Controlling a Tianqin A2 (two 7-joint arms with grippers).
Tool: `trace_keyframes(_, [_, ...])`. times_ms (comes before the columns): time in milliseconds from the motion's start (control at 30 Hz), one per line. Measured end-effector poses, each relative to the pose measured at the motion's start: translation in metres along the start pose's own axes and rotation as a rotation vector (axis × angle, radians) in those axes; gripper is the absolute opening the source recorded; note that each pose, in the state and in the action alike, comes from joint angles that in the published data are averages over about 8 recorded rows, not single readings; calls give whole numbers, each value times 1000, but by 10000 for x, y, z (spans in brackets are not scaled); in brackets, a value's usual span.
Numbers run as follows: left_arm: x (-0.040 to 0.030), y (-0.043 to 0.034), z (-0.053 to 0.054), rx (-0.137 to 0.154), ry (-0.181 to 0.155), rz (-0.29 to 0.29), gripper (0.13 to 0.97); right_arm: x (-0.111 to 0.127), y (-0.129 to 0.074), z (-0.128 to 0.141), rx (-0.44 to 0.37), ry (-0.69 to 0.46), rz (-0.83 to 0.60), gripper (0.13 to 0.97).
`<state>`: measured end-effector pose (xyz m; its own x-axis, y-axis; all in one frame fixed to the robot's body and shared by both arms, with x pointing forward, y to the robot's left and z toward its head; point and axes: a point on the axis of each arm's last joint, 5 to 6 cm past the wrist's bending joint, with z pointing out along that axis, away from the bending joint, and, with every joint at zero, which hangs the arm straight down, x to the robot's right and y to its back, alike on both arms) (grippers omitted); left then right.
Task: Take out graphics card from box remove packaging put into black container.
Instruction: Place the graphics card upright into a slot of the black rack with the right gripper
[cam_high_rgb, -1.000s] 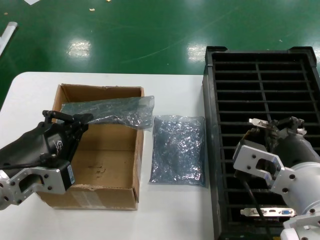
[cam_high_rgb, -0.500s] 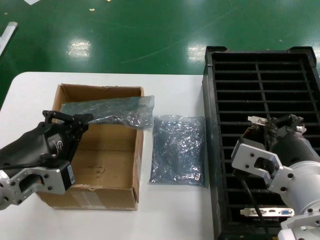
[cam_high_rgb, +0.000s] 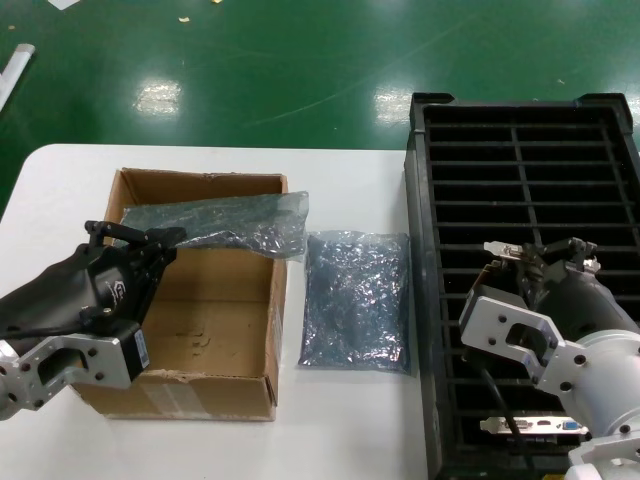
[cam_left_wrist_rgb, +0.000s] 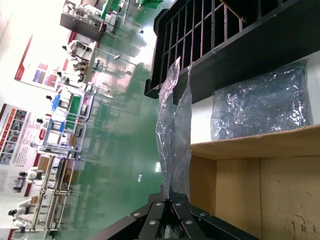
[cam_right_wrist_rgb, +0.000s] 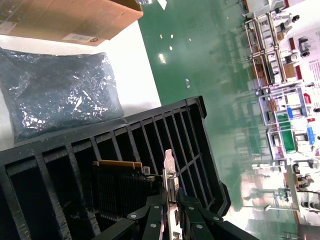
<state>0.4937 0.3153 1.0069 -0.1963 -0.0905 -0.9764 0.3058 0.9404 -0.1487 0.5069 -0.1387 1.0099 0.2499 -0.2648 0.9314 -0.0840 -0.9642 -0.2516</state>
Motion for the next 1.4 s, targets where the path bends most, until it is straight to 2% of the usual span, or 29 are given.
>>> trace_keyframes(833, [0, 0, 0, 0, 0, 0, 138, 67, 54, 19, -13, 26, -9, 169])
trace_keyframes(1400, [0, 0, 0, 0, 0, 0, 138, -42, 78, 9, 12, 10, 5, 169])
